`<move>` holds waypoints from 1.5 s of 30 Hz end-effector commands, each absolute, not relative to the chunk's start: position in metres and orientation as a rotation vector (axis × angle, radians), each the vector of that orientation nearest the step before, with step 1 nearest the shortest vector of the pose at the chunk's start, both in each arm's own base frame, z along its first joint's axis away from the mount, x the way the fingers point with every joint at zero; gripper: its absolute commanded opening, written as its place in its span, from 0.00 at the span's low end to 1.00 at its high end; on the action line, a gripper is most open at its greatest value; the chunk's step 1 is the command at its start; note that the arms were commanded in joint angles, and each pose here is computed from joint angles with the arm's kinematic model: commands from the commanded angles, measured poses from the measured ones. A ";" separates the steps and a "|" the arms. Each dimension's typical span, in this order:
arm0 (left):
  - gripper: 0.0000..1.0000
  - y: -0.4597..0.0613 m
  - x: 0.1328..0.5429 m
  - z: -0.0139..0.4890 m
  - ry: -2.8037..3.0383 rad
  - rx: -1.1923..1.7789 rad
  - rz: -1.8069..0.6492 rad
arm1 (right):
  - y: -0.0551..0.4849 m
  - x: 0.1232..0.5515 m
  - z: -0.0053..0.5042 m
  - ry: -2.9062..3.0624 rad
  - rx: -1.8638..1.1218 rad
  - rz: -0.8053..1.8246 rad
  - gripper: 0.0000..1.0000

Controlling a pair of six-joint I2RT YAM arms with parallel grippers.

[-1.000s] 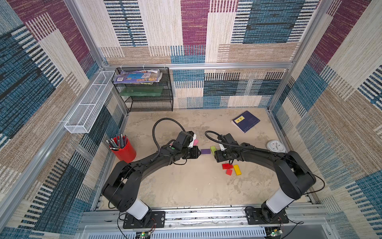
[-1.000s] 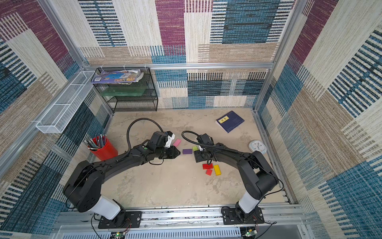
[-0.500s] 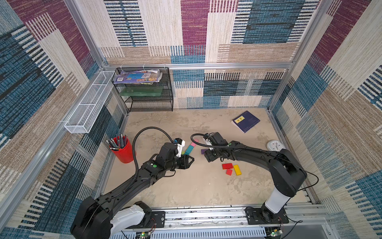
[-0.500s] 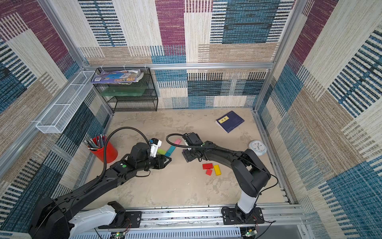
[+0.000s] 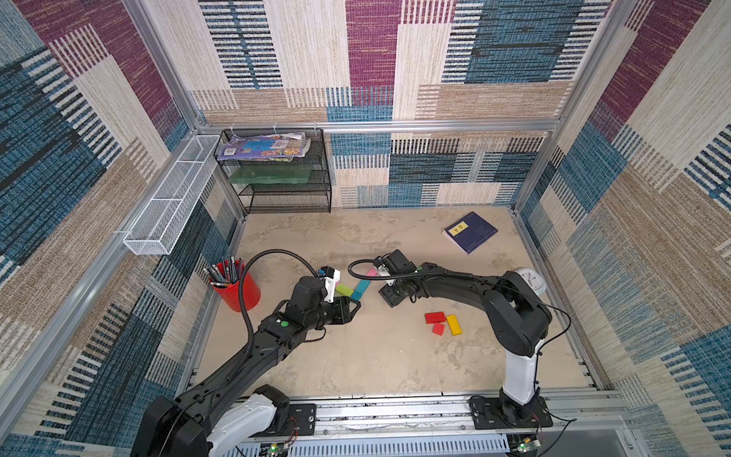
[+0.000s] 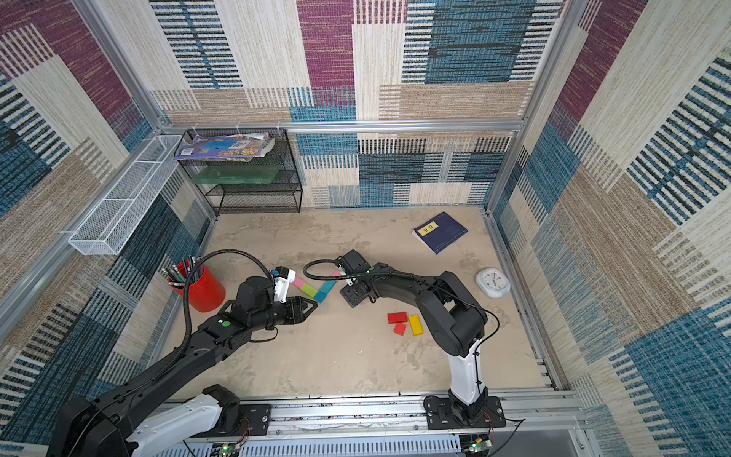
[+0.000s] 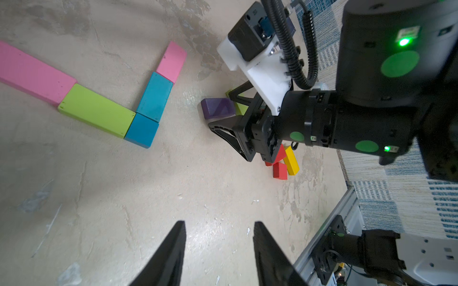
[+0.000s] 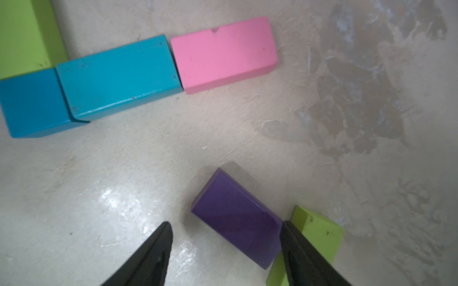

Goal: Assemble the letter v with building blocks
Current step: Pick up the building block from the center of the board, then assemble the building block at the center of the board.

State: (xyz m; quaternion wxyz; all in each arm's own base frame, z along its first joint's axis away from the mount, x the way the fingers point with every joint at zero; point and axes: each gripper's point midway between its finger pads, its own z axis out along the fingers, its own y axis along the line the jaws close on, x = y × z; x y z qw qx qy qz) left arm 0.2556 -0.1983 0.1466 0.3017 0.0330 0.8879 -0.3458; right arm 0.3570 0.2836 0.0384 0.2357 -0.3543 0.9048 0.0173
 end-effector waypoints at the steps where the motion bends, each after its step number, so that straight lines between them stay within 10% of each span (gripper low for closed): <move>1: 0.48 -0.200 0.257 0.150 2.339 0.067 -0.958 | 0.284 0.355 0.032 2.494 -1.025 0.046 0.70; 18: 0.48 -0.203 0.263 0.137 2.369 0.051 -0.984 | 0.280 0.322 0.014 2.582 -1.012 0.004 0.23; 29: 0.45 -0.224 0.274 0.127 2.382 0.068 -1.068 | 0.239 0.311 0.088 2.532 -0.629 0.236 0.27; 45: 0.42 -0.295 0.285 0.106 2.479 0.252 -1.141 | 0.198 0.302 0.040 2.715 -0.443 0.140 0.27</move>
